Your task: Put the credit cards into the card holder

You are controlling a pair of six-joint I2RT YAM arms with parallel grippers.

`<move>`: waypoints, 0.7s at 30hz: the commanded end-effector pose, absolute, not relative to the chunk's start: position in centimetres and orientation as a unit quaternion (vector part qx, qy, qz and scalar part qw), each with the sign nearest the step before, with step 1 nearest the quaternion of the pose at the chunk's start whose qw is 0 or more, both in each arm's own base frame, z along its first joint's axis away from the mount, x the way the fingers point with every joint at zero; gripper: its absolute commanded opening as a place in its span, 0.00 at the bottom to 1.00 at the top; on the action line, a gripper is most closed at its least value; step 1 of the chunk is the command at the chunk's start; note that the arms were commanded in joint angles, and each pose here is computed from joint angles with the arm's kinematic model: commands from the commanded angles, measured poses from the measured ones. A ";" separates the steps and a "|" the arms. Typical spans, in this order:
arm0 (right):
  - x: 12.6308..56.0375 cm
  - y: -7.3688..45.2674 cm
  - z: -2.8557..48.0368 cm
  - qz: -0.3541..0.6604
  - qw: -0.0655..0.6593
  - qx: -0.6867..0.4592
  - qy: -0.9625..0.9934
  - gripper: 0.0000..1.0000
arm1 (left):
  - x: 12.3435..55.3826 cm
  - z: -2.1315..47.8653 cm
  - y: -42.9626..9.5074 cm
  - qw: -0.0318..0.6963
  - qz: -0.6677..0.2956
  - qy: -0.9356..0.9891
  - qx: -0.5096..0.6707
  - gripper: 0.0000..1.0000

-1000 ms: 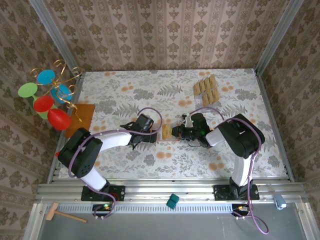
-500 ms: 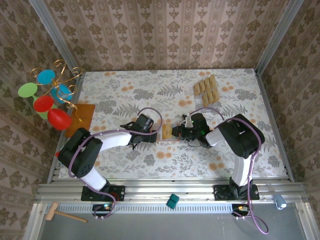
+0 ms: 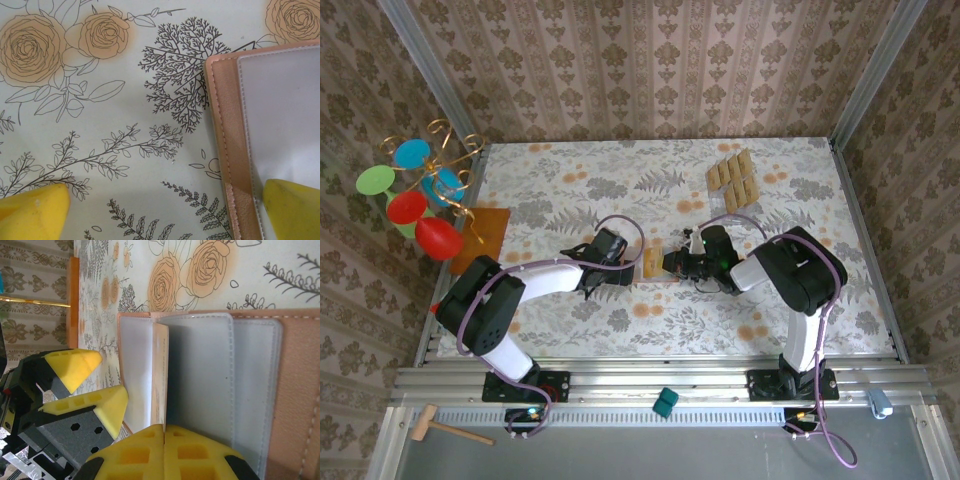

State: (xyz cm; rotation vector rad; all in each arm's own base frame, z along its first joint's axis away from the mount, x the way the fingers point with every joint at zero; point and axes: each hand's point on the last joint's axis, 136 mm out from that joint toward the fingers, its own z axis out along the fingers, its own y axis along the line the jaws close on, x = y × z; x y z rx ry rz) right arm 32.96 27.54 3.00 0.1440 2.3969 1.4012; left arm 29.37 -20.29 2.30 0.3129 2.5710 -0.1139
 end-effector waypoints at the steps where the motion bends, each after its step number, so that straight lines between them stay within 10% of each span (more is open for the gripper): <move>1: 32.4 27.6 1.2 0.483 0.150 0.063 0.861 0.00 | 28.0 0.9 -18.4 0.243 -0.010 0.963 0.120 1.00; 21: 31.9 27.7 0.8 0.479 0.147 0.060 0.863 0.00 | 28.0 0.9 -18.3 0.242 -0.010 0.963 0.119 1.00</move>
